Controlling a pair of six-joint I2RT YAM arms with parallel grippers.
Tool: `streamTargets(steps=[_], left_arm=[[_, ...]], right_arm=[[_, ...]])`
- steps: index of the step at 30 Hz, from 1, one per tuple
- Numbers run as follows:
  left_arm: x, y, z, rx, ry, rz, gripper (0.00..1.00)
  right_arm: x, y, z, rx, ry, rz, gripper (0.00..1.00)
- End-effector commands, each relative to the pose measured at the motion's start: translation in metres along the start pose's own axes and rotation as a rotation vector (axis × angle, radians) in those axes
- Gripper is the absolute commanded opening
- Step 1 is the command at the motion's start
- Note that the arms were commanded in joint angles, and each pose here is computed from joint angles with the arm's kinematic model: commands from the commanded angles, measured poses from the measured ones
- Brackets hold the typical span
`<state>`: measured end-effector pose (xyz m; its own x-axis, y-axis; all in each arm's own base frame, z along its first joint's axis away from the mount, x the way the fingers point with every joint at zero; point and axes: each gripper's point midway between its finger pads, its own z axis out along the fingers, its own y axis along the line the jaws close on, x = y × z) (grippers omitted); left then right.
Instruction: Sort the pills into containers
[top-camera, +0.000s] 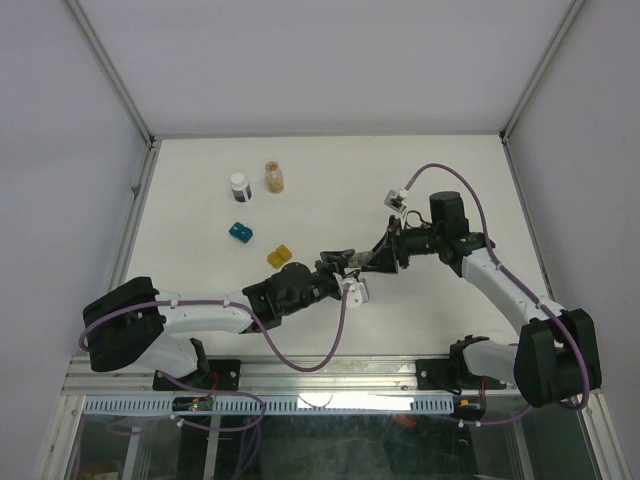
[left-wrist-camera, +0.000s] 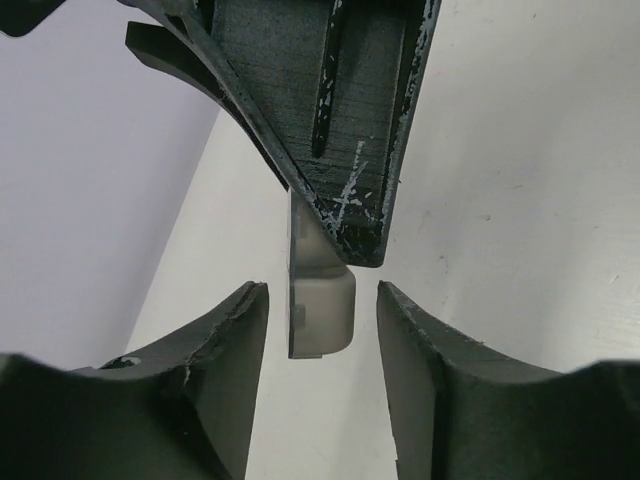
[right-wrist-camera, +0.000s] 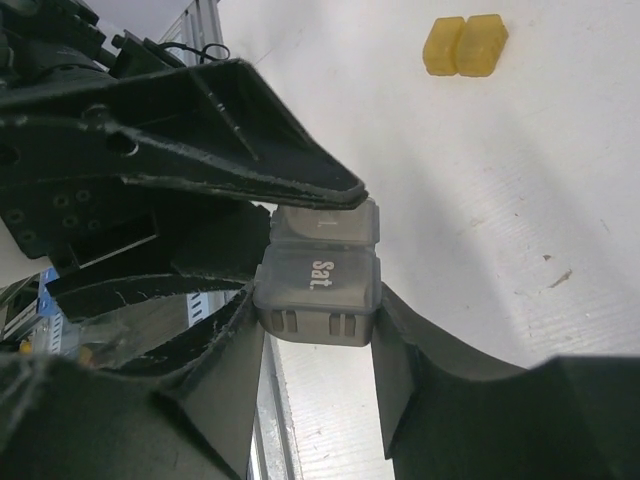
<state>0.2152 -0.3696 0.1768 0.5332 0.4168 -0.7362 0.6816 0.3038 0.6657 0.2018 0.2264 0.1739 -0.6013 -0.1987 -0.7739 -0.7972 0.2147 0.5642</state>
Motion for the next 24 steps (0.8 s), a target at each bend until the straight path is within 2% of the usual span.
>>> streamTargets(steps=[1, 4, 7, 11, 15, 19, 24], left_arm=[[-0.035, 0.022, -0.002, -0.070, -0.097, -0.111, 0.57], [-0.043, 0.027, -0.010, -0.087, -0.133, -0.194, 0.75], [-0.053, 0.030, -0.020, -0.086, -0.173, -0.262, 0.81], [-0.067, 0.032, -0.039, -0.076, -0.220, -0.425, 0.84], [-0.079, 0.028, -0.059, -0.029, -0.253, -0.681, 0.87], [-0.094, 0.020, -0.083, 0.046, -0.363, -0.923, 0.87], [-0.092, 0.023, -0.099, 0.135, -0.463, -1.272, 0.87]], right_arm=[[-0.018, 0.015, -0.002, -0.065, -0.029, -0.090, 0.19], [-0.018, 0.016, -0.003, -0.072, -0.033, -0.097, 0.17], [-0.019, 0.018, -0.004, -0.081, -0.037, -0.110, 0.16], [-0.016, 0.021, -0.006, -0.103, -0.033, -0.169, 0.16], [-0.010, 0.022, -0.009, -0.111, -0.022, -0.261, 0.16], [-0.005, 0.023, -0.012, -0.116, -0.020, -0.382, 0.16], [-0.004, 0.021, -0.020, -0.102, -0.047, -0.497, 0.17]])
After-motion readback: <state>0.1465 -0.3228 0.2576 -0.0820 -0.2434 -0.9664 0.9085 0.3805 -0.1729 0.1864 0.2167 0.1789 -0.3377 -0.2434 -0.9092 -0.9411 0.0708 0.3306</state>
